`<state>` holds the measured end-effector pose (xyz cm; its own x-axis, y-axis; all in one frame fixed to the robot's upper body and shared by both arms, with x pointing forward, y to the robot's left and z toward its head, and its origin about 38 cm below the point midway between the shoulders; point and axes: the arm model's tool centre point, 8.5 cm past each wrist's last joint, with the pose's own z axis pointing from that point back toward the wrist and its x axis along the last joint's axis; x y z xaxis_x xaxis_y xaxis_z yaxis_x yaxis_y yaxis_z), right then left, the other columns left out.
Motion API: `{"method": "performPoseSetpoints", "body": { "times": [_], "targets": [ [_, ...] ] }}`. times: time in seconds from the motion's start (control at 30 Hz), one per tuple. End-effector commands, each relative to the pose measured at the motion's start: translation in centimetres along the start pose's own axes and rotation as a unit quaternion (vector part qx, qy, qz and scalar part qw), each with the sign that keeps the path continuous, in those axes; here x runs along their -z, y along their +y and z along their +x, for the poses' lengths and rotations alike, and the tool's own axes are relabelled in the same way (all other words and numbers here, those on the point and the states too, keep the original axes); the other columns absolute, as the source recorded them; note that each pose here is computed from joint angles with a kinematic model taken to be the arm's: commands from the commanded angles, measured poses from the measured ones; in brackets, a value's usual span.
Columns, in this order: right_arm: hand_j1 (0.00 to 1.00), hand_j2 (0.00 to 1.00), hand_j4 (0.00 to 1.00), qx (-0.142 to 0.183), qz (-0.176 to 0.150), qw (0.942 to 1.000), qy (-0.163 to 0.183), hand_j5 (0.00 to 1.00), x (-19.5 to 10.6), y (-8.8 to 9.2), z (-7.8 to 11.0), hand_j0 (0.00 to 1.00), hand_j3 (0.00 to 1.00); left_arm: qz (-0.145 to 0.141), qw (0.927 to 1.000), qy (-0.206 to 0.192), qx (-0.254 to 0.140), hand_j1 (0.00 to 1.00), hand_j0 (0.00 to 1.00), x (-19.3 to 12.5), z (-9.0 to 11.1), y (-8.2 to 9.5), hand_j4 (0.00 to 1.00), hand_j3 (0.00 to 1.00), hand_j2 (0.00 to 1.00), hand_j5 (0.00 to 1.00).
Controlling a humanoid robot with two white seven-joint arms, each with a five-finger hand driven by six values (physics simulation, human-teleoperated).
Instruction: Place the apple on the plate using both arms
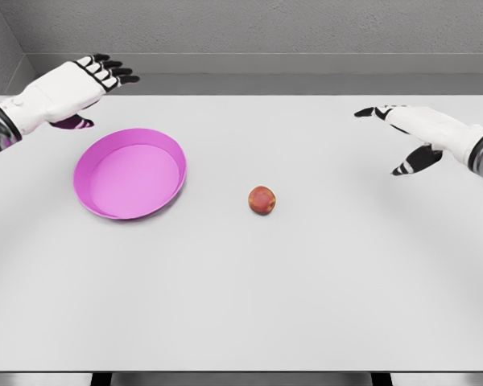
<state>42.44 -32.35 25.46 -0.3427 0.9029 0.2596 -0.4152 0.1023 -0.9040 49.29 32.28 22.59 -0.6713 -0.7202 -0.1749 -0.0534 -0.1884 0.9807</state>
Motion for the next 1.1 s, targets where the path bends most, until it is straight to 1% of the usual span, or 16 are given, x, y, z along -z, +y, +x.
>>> {"method": "performPoseSetpoints", "body": {
  "times": [0.0,0.03,0.13,0.17,0.23,0.33,0.5,0.53,0.57,0.6,0.67,0.7,0.73,0.93,1.0,1.07],
  "targets": [
    [1.00,1.00,1.00,-0.022,-0.033,0.9991,0.018,1.00,-2.4,-3.1,-1.7,1.00,1.00,-0.018,0.9990,-0.041,0.002,1.00,1.00,2.2,2.9,0.6,1.00,1.00,1.00,1.00],
    [1.00,1.00,1.00,-0.020,-0.030,0.9991,0.020,1.00,-2.3,-2.9,-1.9,1.00,1.00,-0.026,0.9978,-0.061,0.012,1.00,1.00,2.8,4.3,1.1,1.00,1.00,1.00,1.00],
    [1.00,1.00,1.00,-0.024,-0.027,0.9993,0.009,1.00,-2.3,-2.6,-1.7,1.00,1.00,-0.044,0.9931,-0.107,0.019,1.00,1.00,5.2,7.9,1.4,1.00,1.00,1.00,1.00],
    [1.00,1.00,1.00,-0.023,-0.023,0.9994,0.006,1.00,-2.2,-2.3,-1.6,1.00,1.00,-0.049,0.9906,-0.125,0.026,1.00,1.00,6.1,9.2,1.7,1.00,1.00,1.00,1.00],
    [1.00,1.00,1.00,-0.015,-0.010,0.9998,0.004,1.00,-2.0,-0.8,-1.6,1.00,1.00,-0.078,0.9812,-0.171,0.046,1.00,1.00,7.6,12.4,1.3,1.00,1.00,1.00,1.00],
    [1.00,1.00,1.00,-0.015,-0.011,0.9998,0.002,1.00,-1.9,-0.7,-1.5,1.00,1.00,-0.071,0.9735,-0.209,0.060,1.00,1.00,9.6,15.2,2.4,1.00,1.00,1.00,1.00],
    [1.00,1.00,1.00,-0.007,-0.008,0.9999,0.004,1.00,-1.8,-0.6,-1.6,1.00,1.00,-0.080,0.9593,-0.262,0.069,1.00,1.00,11.8,19.4,2.5,1.00,1.00,1.00,1.00],
    [1.00,1.00,1.00,-0.007,-0.008,0.9999,0.006,1.00,-1.8,-0.6,-1.7,1.00,1.00,-0.083,0.9575,-0.267,0.072,1.00,1.00,12.0,19.7,2.5,1.00,1.00,1.00,1.00],
    [1.00,1.00,1.00,-0.007,-0.008,0.9999,0.005,1.00,-1.8,-0.6,-1.7,1.00,1.00,-0.085,0.9550,-0.276,0.070,1.00,1.00,12.4,20.4,2.5,1.00,1.00,1.00,1.00],
    [1.00,1.00,1.00,-0.007,-0.008,0.9999,0.005,1.00,-1.8,-0.6,-1.7,1.00,1.00,-0.089,0.9541,-0.279,0.064,1.00,1.00,12.4,20.5,2.3,1.00,1.00,1.00,1.00],
    [1.00,1.00,1.00,-0.006,-0.007,0.9999,0.008,1.00,-1.8,-0.5,-1.8,1.00,1.00,-0.099,0.9549,-0.276,0.045,1.00,1.00,12.5,20.1,1.7,1.00,1.00,1.00,1.00],
    [1.00,1.00,1.00,-0.005,-0.005,0.9999,0.007,1.00,-1.7,-0.3,-1.8,1.00,1.00,-0.111,0.9546,-0.274,0.038,1.00,1.00,12.7,19.9,1.1,1.00,1.00,1.00,1.00],
    [1.00,1.00,1.00,-0.007,-0.009,0.9999,0.005,1.00,-1.8,-0.6,-1.6,1.00,1.00,-0.119,0.9545,-0.271,0.034,1.00,1.00,12.9,19.8,0.8,1.00,1.00,1.00,1.00],
    [1.00,1.00,1.00,-0.002,-0.005,1.0000,0.003,1.00,-1.4,-0.1,-1.5,1.00,1.00,-0.134,0.9541,-0.267,0.025,1.00,1.00,13.8,19.9,-0.1,1.00,1.00,1.00,1.00],
    [1.00,1.00,1.00,-0.002,-0.005,1.0000,0.003,1.00,-1.4,-0.1,-1.6,1.00,1.00,-0.141,0.9511,-0.274,0.026,1.00,1.00,13.9,20.5,-0.6,1.00,1.00,1.00,1.00],
    [1.00,1.00,1.00,-0.004,-0.008,1.0000,0.004,1.00,-1.5,-0.4,-1.6,1.00,1.00,-0.142,0.9498,-0.277,0.026,1.00,1.00,13.9,20.8,-0.7,1.00,1.00,1.00,1.00]
  ]
}}
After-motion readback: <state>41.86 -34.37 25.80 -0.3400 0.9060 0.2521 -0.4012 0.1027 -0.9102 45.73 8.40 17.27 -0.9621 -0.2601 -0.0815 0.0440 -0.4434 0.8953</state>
